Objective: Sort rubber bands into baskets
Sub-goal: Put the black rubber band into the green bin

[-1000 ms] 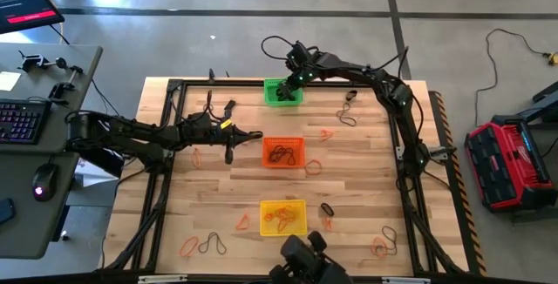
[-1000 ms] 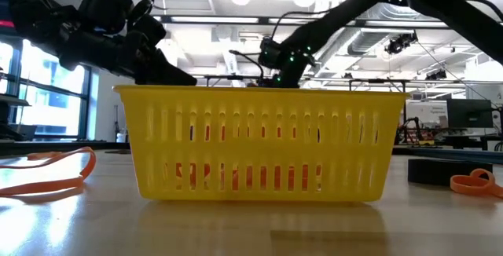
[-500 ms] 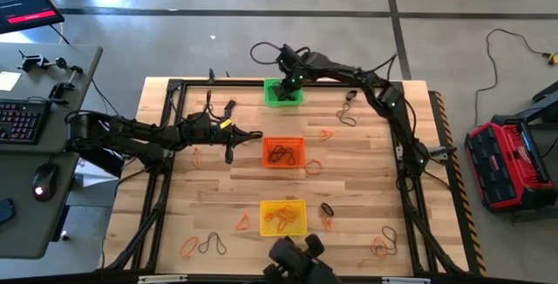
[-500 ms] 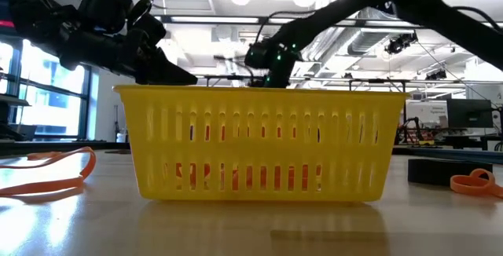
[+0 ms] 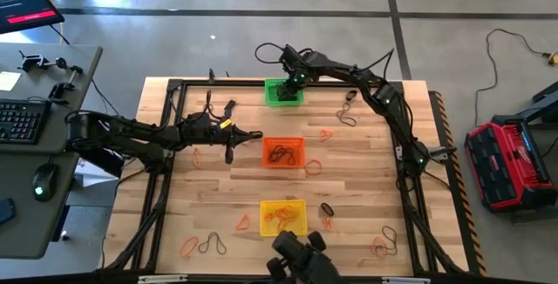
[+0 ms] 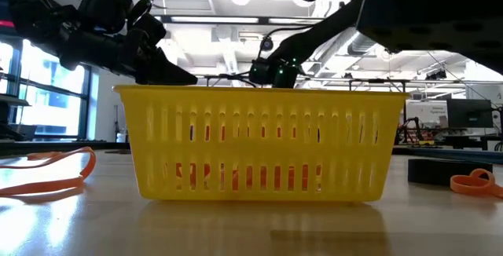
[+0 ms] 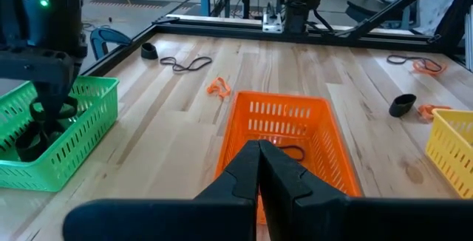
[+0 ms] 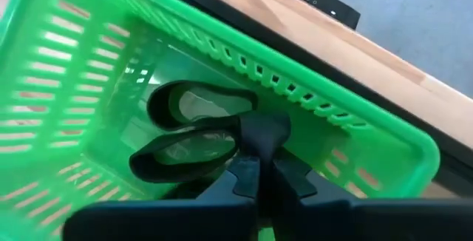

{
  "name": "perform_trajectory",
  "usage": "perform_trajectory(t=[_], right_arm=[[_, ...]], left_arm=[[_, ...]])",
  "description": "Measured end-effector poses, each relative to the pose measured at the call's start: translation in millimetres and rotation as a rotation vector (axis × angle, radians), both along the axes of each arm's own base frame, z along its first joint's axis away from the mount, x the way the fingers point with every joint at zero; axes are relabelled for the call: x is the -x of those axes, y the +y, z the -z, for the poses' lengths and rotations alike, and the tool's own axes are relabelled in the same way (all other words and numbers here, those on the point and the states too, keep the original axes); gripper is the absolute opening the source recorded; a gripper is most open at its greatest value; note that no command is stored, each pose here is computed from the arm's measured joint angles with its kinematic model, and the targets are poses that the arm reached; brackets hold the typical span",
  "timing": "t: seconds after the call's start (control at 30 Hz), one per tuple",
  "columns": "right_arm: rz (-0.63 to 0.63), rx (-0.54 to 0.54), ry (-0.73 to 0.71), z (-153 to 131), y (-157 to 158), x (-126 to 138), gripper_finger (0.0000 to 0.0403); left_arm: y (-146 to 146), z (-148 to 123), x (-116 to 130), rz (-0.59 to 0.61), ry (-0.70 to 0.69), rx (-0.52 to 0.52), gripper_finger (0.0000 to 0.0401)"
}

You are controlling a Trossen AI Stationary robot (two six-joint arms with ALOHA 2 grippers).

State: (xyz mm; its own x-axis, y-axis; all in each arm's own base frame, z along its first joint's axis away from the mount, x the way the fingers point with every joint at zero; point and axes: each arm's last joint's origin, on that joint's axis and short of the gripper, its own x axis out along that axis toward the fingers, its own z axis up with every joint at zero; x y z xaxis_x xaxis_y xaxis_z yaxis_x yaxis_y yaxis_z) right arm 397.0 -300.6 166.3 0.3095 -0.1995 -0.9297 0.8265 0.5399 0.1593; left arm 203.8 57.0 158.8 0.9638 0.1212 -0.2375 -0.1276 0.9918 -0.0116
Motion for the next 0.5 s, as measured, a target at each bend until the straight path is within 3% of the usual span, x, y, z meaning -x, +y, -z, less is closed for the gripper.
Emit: perform_trajectory(t=[0.5], right_arm=[[-0.078,0.031,0.003,-0.5,2.0,-3.0,0.0095]], left_arm=[[0.0,0.1,0.0,0.0,0.001,0.0,0.0]])
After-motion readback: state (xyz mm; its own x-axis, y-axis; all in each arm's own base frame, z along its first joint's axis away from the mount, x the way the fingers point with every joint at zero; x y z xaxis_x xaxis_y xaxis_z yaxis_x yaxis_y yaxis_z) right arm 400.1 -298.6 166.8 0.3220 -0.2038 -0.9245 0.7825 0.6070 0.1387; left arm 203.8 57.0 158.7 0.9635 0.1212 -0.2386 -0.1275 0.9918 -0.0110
